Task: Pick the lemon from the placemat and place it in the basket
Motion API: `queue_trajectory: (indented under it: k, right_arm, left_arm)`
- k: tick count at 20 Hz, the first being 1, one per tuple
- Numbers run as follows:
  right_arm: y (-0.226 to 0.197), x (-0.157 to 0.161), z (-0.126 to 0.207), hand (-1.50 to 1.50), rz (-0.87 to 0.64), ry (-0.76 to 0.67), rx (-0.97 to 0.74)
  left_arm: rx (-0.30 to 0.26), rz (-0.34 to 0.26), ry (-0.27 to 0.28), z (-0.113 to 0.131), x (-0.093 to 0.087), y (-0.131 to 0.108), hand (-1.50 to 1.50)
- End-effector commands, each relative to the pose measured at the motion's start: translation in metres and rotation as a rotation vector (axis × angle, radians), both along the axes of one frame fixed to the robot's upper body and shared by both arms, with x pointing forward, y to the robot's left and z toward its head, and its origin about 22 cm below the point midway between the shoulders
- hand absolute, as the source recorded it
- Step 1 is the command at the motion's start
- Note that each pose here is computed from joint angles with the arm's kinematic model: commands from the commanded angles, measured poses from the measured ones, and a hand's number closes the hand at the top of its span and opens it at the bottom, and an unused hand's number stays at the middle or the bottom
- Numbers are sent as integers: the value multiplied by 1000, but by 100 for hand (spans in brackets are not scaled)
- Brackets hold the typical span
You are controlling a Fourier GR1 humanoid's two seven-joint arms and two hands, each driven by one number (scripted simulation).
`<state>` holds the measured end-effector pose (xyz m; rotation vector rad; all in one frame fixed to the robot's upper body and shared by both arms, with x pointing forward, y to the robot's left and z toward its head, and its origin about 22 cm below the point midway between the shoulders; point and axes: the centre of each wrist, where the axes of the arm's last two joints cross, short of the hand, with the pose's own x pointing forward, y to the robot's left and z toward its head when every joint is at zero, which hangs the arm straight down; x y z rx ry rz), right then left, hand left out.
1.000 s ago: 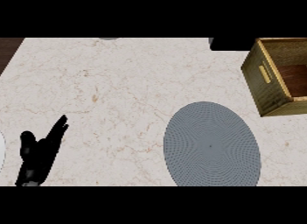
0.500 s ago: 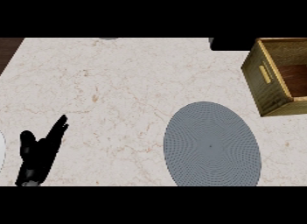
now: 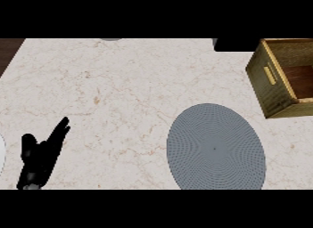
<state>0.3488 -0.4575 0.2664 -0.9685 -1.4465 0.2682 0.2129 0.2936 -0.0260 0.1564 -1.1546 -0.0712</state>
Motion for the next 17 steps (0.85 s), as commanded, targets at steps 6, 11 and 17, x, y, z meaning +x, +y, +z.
queue_trajectory:
  k: [6,11,17]
  right_arm:
    - [-34,-13,22,-150,-27,-119,90]
    - [-65,-31,26,-150,-104,-152,220]
    - [-108,-72,42,-150,-201,-156,209]
  left_arm:
    - [-15,31,130,-21,-22,3,0]
    - [-15,35,137,-17,-3,-1,0]
    - [-18,20,140,-25,-13,-4,0]
